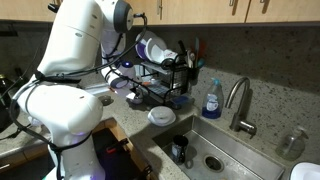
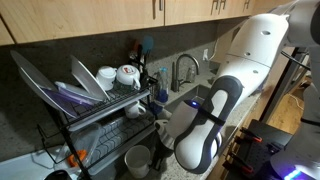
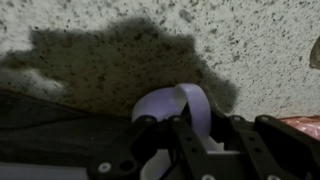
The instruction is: Pick up the white mug and put it on the bottom shelf of the dishrack
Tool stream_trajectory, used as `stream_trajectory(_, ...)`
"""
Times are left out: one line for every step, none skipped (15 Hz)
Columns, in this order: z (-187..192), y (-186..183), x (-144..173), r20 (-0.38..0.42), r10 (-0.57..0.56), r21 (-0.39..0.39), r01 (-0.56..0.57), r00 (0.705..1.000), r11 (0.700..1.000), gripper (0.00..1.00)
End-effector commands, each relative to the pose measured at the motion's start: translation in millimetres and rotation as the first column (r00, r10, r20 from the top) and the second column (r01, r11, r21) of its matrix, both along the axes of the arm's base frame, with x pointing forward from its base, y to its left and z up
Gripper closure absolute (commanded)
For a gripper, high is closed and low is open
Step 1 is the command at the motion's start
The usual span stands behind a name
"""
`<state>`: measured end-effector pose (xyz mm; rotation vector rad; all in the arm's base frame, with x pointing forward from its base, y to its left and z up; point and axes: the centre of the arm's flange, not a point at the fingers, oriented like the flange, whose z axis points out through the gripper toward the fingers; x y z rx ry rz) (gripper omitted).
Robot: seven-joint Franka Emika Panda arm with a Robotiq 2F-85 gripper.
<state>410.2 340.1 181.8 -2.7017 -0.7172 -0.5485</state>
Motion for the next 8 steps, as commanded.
stream_trajectory(3,-7,-6,0.041,-0.058,-0.001,0.058,0.998,0.998,0.96)
stream_trajectory(1,-8,-6,0.047,-0.065,-0.006,0.065,0.997,0.998,0.96)
stream_trajectory(-2,-10,-5,0.053,-0.073,-0.013,0.073,0.996,0.997,0.96)
stream_trajectory(-4,-12,-4,0.056,-0.079,-0.016,0.08,0.995,0.997,0.96)
stream_trajectory(-6,-14,-3,0.062,-0.085,-0.018,0.086,0.994,0.996,0.96)
stream_trajectory(-9,-14,-2,0.068,-0.093,-0.02,0.095,0.993,0.995,0.96)
stream_trajectory(-11,-14,-2,0.075,-0.098,-0.02,0.099,0.992,0.995,0.97)
stream_trajectory(-12,-13,0,0.081,-0.102,-0.018,0.104,0.991,0.994,0.97)
